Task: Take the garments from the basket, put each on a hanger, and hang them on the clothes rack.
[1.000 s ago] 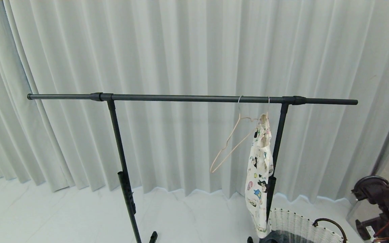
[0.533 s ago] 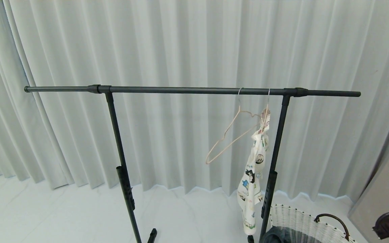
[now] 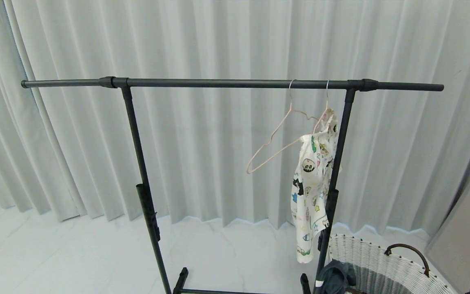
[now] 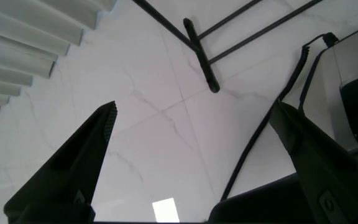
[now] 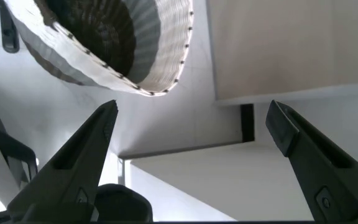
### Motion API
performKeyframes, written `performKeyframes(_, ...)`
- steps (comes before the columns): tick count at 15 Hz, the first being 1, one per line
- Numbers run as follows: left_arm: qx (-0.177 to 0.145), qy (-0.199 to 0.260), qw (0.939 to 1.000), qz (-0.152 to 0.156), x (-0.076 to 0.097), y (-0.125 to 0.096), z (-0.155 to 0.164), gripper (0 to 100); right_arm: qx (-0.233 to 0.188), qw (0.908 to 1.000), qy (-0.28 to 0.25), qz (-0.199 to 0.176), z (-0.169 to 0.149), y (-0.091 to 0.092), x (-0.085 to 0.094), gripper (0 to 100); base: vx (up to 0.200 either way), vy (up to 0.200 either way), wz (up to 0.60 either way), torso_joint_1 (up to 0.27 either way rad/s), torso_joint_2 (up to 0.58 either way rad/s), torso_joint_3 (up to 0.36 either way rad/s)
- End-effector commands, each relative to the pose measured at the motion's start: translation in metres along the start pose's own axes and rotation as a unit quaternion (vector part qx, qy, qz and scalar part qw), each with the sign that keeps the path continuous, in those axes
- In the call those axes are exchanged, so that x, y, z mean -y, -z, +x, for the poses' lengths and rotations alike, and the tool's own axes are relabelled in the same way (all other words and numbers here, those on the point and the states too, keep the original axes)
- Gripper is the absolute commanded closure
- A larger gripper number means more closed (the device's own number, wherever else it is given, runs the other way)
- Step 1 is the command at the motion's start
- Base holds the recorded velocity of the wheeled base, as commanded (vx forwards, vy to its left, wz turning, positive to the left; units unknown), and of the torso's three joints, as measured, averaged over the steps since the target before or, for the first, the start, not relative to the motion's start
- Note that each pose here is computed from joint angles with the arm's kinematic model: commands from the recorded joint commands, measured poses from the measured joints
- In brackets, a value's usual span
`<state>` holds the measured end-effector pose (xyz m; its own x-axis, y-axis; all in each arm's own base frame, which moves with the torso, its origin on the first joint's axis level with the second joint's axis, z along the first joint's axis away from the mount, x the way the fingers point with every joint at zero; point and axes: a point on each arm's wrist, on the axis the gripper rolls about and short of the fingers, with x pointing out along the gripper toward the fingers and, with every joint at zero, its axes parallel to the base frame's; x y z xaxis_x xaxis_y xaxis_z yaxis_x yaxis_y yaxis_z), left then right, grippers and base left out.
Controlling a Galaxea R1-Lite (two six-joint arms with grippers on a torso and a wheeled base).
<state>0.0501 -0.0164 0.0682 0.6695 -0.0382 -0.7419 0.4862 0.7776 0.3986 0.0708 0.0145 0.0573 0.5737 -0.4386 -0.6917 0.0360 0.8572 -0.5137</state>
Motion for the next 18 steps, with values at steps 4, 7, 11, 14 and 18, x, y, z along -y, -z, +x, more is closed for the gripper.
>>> performKeyframes(4,-0.001,0.0,1.0,-0.002,0.0,0.0,0.0001,0,0.005,1.0,-0.001,0.003,-0.0009,0.0001,0.0005,0,0.0,0.0,0.0,-0.234,0.48,0.246)
performKeyframes(7,-0.001,0.0,1.0,-0.001,0.0002,0.0004,0.0002,0,0.005,1.0,-0.001,0.002,-0.0009,0.0002,0.0005,0,0.0,0.0,0.0,-0.222,0.47,0.235)
performKeyframes(11,0.005,0.001,1.0,0.003,0.0003,0.0,-0.0006,0,0.005,1.0,-0.001,0.001,-0.0009,0.0002,0.0005,0,0.0,0.0,0.0,-0.22,0.46,0.221)
performKeyframes(14,0.012,-0.002,0.9999,-0.002,0.0003,0.0009,-0.002,0,0.002,1.0,-0.001,-0.003,-0.0005,0.0005,0.0002,0,0.0,0.0,0.0,-0.12,0.25,0.126)
performKeyframes(18,0.017,-0.003,0.9998,-0.013,0.0001,0.001,-0.0027,0,0.002,1.0,-0.001,-0.003,-0.0006,0.0004,0.0001,0,0.0,0.0,0.0,-0.015,0.05,0.035)
